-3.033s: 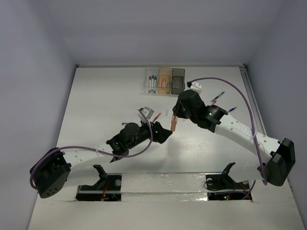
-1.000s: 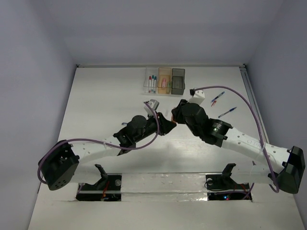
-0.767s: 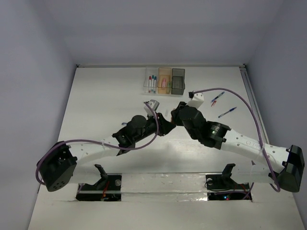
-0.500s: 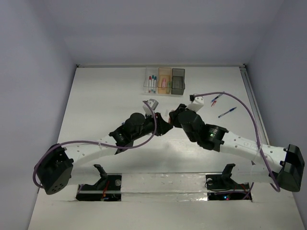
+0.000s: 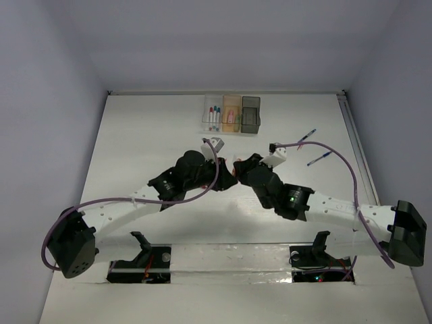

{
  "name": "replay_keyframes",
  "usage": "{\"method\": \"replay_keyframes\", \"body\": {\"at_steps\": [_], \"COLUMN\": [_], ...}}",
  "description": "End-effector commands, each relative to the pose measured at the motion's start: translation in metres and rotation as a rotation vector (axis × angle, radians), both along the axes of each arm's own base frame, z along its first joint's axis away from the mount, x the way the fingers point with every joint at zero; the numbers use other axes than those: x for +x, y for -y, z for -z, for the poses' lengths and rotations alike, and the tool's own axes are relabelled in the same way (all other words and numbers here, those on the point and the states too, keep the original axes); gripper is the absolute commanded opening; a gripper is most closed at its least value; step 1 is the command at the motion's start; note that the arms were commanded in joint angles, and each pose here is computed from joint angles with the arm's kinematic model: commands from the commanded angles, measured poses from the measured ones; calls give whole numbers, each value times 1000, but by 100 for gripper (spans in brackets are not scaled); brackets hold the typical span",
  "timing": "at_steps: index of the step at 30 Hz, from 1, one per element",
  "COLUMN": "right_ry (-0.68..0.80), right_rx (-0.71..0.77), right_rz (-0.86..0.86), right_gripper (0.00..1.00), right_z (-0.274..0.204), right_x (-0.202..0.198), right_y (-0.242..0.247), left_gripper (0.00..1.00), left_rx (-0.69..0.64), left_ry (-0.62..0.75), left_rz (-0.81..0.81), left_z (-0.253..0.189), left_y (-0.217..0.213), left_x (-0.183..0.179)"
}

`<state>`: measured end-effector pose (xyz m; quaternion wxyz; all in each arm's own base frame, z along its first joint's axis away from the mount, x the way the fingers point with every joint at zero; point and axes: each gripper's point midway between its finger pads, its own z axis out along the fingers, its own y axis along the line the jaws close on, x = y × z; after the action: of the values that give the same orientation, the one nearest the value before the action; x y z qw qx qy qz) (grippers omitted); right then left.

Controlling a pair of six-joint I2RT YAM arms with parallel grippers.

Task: Sort the stationery into containers
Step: Close the pen cap on the pen.

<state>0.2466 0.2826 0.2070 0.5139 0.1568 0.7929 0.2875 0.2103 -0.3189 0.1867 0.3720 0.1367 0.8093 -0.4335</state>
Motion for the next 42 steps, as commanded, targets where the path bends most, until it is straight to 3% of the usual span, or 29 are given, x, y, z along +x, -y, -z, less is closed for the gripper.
{"method": "replay_keyframes", "body": {"at_steps": [1,17,22,28,33,41,42], "right_ry": [-281,-269,-273,-321,-234,-196,-178], "right_rx": [-139,-88,-88,-114,-89,-116,-111], "right_rz": [-376,-445,-457,-491,-396,-444,-432], "right_gripper": [0,0,0,0,0,0,0], "right_z": [86,86,85,98,65,38,32], "right_x": [-103,-124,-127,-134,-109,-91,-86], "right_y": [-38,-46,-45,-53,-32,-44,-42], "left_gripper": [0,0,0,0,0,0,4], "left_rx": [-460,-448,-470,-504,-499,-472,-471], "left_ry": [506,602,617,617,608,618,609], "left_rz": [-284,-453,-459,-371,-351,-355,-351], "left_z": [-224,-278,-289,-309,-304,-298,-295], "left_y": [-20,-49,-56,-35,-36,-51,-51], "left_x": [75,105,102,102,95,80,78]}}
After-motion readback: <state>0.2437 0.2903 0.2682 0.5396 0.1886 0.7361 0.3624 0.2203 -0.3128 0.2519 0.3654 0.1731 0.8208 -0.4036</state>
